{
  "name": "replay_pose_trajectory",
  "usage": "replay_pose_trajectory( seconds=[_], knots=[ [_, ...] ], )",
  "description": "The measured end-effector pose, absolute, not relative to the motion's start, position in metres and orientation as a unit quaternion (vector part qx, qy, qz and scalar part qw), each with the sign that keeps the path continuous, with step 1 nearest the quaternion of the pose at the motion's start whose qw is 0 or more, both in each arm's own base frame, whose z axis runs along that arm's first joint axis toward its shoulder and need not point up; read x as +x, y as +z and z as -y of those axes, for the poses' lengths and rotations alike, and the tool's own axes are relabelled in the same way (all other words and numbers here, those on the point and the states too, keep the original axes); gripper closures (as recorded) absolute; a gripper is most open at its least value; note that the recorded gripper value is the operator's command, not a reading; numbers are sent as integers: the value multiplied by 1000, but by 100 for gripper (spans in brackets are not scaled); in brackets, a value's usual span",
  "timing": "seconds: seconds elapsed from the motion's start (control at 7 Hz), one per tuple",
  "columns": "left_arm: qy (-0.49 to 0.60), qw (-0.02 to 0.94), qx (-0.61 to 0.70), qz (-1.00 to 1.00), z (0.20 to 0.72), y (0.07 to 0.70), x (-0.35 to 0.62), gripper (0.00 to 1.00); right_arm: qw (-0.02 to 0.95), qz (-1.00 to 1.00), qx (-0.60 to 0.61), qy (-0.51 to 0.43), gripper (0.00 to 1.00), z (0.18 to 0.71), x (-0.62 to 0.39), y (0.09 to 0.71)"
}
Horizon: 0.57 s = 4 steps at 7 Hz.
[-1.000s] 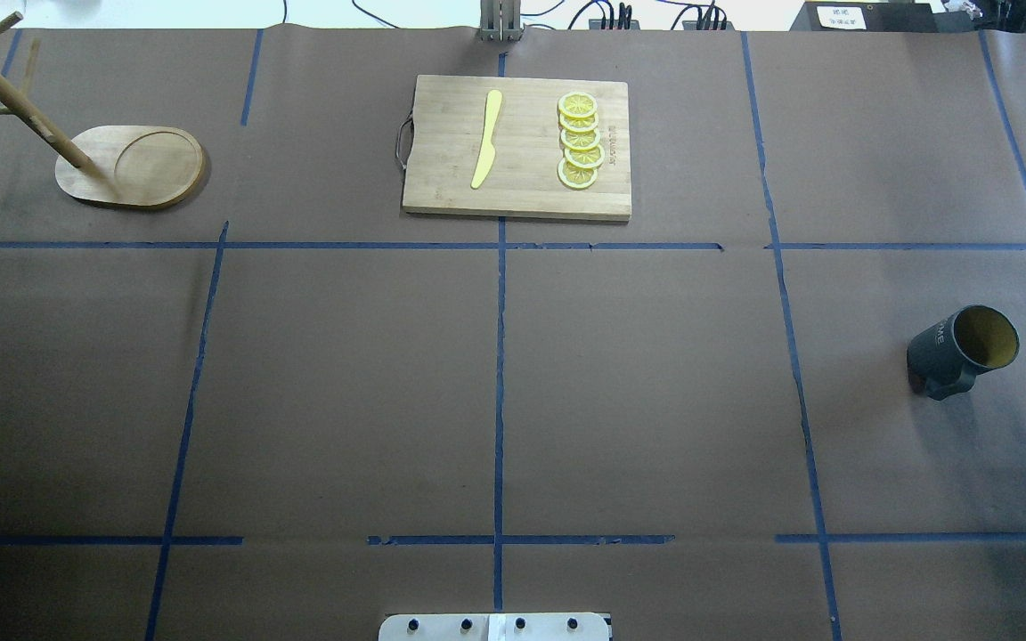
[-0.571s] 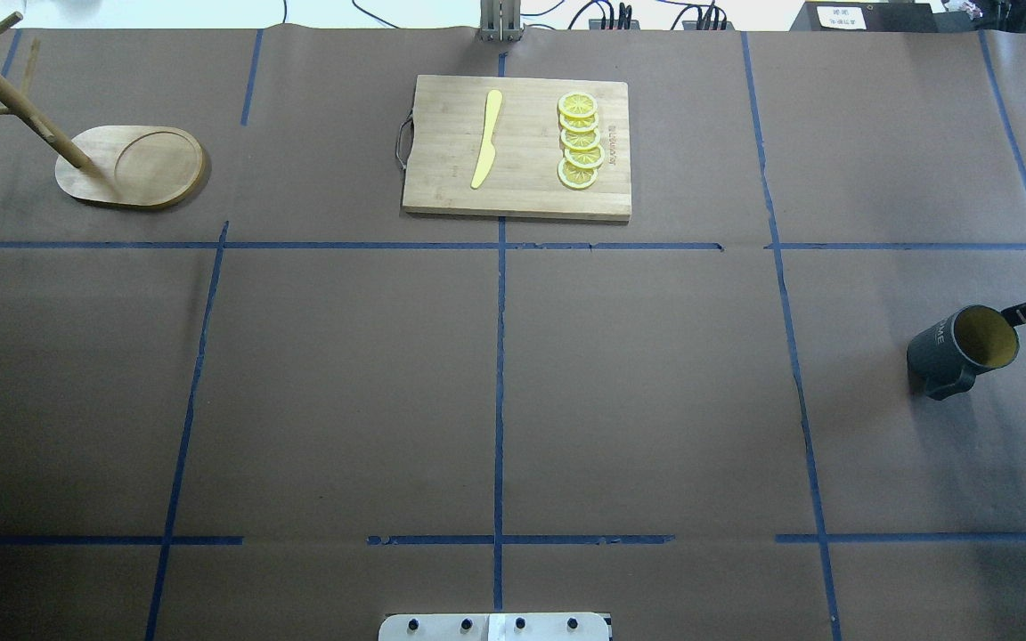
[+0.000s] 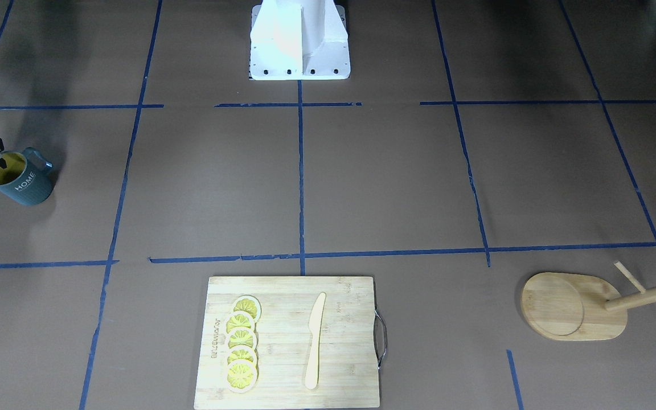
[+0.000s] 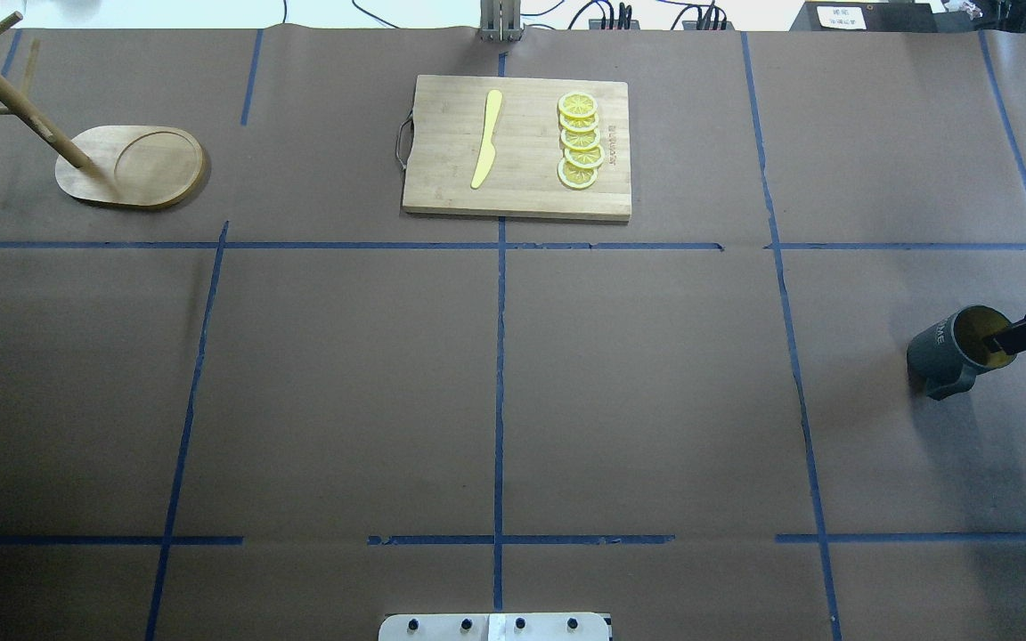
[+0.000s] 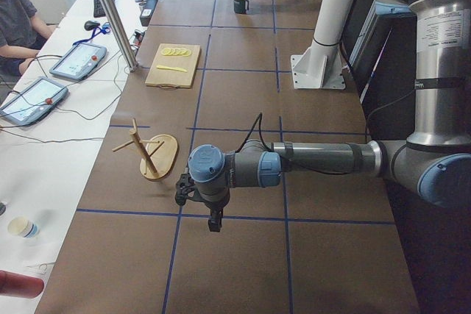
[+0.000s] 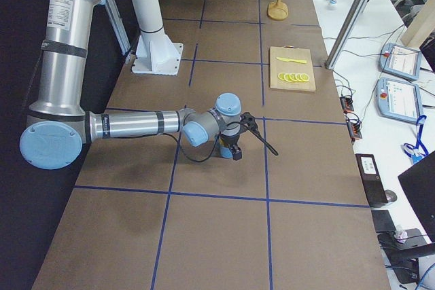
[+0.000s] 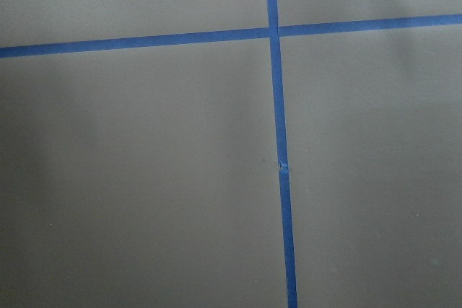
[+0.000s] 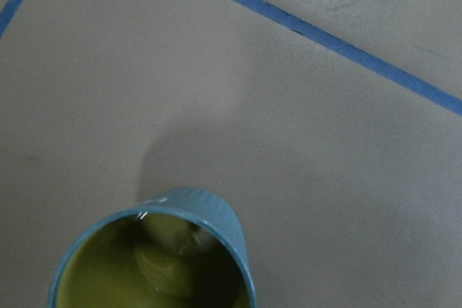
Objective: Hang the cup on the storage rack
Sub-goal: 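Lower the right gripper onto the teal mug and grasp its rim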
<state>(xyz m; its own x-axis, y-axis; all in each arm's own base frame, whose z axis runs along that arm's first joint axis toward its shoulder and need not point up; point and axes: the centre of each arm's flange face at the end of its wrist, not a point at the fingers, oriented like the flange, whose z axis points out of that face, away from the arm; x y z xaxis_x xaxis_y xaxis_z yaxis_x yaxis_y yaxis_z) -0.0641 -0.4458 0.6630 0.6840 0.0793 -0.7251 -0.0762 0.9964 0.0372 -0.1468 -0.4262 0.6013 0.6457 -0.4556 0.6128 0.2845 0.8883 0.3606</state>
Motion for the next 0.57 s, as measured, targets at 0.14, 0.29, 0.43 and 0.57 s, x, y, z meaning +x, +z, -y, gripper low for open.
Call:
replay_pose_trajectory(
  seconds=[0.14, 0.29, 0.43, 0.57],
  knots=[
    [42, 917, 2, -396, 446, 663, -64, 0, 901, 366, 104, -211, 1, 424, -154, 612],
    [42, 917, 2, -396, 446, 663, -64, 0, 901, 364, 96, -215, 43, 422, -160, 620],
    [42, 917, 2, -396, 446, 663, -64, 0, 901, 363, 92, -218, 86, 421, -164, 624],
    [42, 917, 2, -396, 446, 663, -64, 0, 901, 361, 91, -221, 99, 421, -168, 624]
  ],
)
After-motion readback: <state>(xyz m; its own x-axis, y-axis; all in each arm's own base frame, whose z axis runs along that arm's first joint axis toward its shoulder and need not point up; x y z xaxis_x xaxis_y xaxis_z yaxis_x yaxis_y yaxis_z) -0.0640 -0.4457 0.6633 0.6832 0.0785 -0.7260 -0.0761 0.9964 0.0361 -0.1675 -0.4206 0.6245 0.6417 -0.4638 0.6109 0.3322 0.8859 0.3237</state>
